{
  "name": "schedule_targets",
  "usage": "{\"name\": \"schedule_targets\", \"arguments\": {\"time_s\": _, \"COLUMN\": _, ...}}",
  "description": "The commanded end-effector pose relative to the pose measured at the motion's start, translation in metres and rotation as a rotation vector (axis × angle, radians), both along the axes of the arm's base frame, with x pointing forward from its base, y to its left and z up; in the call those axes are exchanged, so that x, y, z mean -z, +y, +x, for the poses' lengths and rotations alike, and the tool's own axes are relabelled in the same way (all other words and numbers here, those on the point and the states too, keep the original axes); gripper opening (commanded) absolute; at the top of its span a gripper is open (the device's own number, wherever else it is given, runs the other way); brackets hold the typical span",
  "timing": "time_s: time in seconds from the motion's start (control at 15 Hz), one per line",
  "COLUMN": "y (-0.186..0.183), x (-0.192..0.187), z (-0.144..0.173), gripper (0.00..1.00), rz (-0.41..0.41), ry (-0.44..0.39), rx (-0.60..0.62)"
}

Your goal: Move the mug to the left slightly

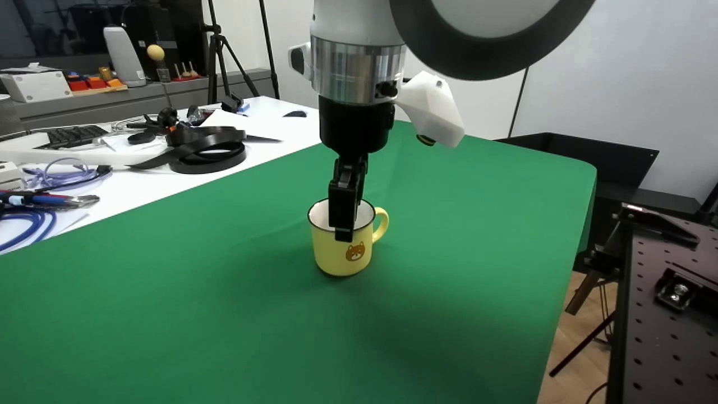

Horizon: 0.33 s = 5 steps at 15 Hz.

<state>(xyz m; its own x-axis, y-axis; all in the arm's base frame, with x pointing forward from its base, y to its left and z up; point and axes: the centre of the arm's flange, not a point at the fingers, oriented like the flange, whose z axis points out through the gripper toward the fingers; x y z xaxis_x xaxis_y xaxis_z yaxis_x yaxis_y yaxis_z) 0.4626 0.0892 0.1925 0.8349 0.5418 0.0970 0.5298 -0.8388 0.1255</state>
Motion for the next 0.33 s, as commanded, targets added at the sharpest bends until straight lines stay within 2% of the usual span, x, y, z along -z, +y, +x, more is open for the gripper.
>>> {"name": "schedule_targets", "arguments": {"time_s": 0.0, "y": 0.001, "x": -0.026, "z": 0.004, "gripper": 1.00, "rz": -0.013, "ry": 0.070, "rx": 0.060}}
{"name": "schedule_targets", "arguments": {"time_s": 0.27, "y": -0.001, "x": -0.050, "z": 0.009, "gripper": 1.00, "rz": -0.045, "ry": 0.124, "rx": 0.109}}
